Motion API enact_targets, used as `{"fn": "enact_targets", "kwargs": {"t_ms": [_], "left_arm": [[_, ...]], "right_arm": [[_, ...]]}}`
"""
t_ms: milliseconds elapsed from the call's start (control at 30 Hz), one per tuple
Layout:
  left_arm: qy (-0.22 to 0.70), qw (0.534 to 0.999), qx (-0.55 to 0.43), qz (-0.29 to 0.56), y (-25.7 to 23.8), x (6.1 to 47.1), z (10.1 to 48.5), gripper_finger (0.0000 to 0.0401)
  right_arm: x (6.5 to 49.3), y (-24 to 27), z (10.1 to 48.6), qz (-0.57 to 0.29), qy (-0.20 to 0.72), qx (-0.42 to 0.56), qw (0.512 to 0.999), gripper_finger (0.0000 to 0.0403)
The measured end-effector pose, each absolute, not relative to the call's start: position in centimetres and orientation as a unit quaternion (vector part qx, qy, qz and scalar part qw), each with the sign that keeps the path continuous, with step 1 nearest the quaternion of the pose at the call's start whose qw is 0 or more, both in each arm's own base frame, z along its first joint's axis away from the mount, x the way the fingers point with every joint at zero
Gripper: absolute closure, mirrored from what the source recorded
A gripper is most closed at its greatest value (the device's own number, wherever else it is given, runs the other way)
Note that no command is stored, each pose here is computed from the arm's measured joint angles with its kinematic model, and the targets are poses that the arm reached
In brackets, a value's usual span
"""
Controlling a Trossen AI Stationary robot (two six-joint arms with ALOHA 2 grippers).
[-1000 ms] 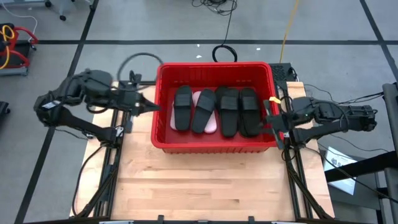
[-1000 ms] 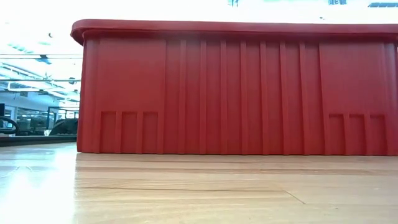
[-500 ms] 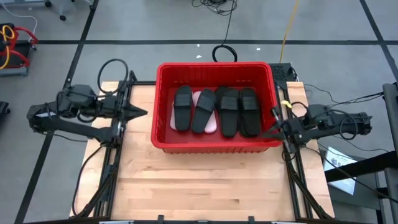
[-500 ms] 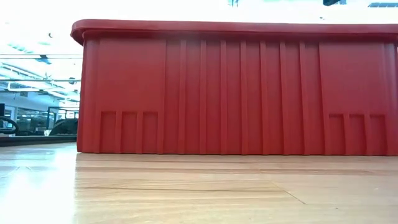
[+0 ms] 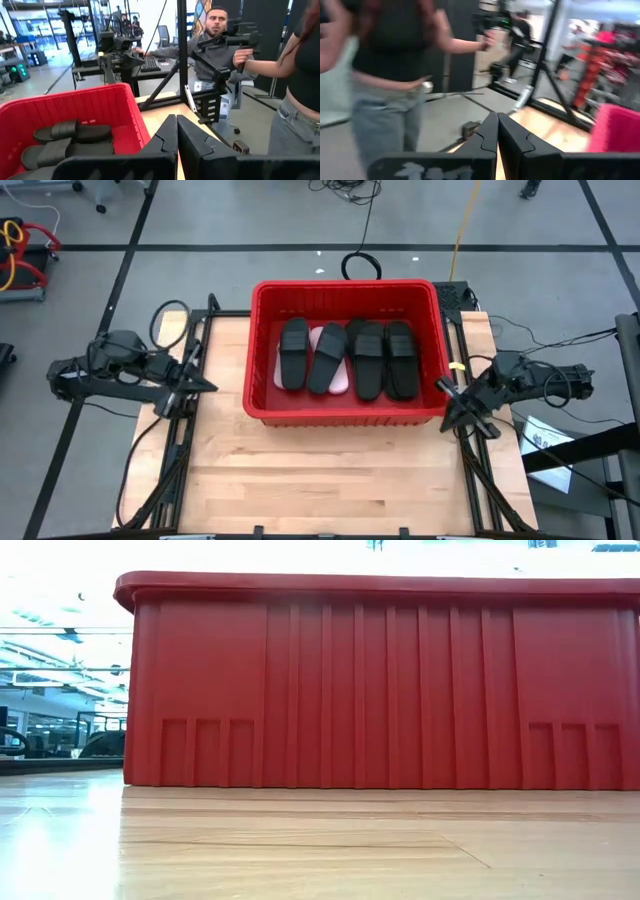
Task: Pick and place slides into bin
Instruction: Return to Home Position
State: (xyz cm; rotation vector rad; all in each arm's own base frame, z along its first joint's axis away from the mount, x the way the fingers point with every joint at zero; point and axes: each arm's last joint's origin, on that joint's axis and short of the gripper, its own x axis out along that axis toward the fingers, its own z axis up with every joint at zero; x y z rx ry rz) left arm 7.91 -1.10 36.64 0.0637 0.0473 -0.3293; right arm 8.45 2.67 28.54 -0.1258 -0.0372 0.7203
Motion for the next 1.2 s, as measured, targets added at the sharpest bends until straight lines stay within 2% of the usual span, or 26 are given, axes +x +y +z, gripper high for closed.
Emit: {"fn": "enact_targets", "kwargs": {"t_ms": [67, 233, 467, 767, 1033, 1200], "left_arm": [[0.015, 0.986, 0.033, -0.164, -1.1, 7.2, 36.2, 0.0394], [-0.013, 0.986, 0.036, -0.164, -1.0, 5.5, 35.1, 0.0399], [-0.055, 0.980, 0.041, -0.185, -1.1, 3.6, 33.2, 0.0400], [-0.099, 0.974, 0.035, -0.203, -1.1, 1.8, 31.1, 0.0399], [-0.081, 0.966, 0.037, -0.243, -1.4, 2.8, 29.6, 0.0399], [-0.076, 0.948, 0.042, -0.306, -1.8, 3.8, 28.1, 0.0390]], "right_arm": [[8.1, 2.8, 28.3, 0.378, -0.031, -0.076, 0.922, 0.0403], [7.3, 2.7, 27.6, 0.379, -0.049, -0.081, 0.921, 0.0403], [6.2, 3.0, 25.9, 0.467, -0.088, -0.089, 0.875, 0.0403], [6.1, 3.0, 23.4, 0.474, -0.097, -0.092, 0.871, 0.0403], [6.3, 3.3, 22.0, 0.558, -0.104, -0.090, 0.818, 0.0403], [6.4, 3.4, 21.3, 0.587, -0.092, -0.069, 0.801, 0.0403]]}}
